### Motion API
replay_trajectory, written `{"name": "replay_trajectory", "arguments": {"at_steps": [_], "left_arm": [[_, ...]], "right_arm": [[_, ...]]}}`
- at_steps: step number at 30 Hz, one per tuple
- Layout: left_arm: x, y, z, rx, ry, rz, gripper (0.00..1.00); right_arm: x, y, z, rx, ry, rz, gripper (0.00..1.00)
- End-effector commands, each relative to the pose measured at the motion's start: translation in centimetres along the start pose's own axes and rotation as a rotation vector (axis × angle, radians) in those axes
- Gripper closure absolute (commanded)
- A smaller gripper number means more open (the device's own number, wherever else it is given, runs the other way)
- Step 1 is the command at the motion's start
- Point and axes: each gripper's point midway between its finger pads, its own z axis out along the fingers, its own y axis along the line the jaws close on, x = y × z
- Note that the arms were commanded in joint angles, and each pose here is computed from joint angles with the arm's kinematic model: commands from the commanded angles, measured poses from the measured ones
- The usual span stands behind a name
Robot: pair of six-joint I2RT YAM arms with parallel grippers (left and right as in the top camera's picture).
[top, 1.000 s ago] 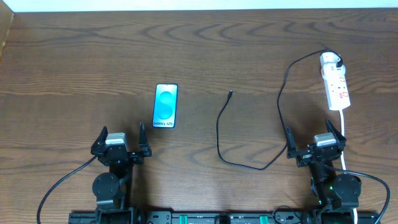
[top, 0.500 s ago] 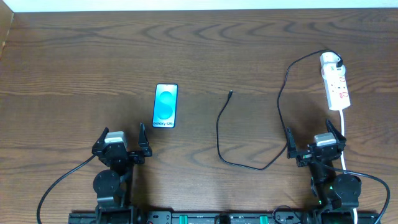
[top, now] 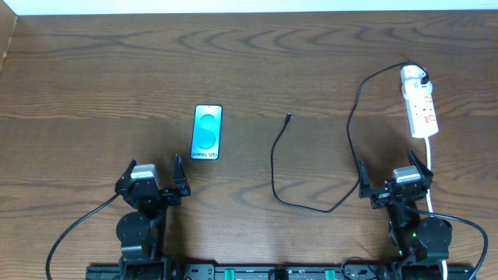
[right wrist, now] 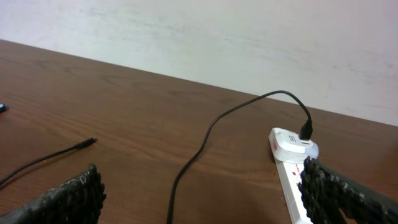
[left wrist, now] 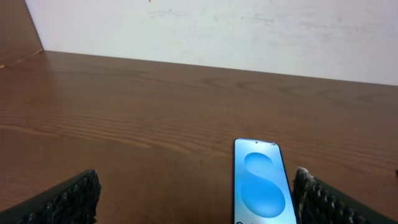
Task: Plug charger to phone and switch on socket
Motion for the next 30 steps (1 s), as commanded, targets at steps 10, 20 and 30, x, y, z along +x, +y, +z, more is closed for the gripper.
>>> {"name": "replay_trajectory", "arguments": {"at_steps": [10,20,30], "left_arm": [[-0.6,-1.3,-0.3,0.073,0.002,-0.001,0.02],[-1.4,-2.2,0.3,0.119,0.095,-0.008,0.02],[-4.3,-3.9,3.1,0.2,0.235,-0.031,0.02]], "right_arm": [[0.1,0.0,0.0,-0.002,0.0,0.001,0.01],[0.1,0.0,0.0,-0.002,0.0,0.001,0.01],[0.1,0.0,0.0,-0.002,0.0,0.001,0.01]]}}
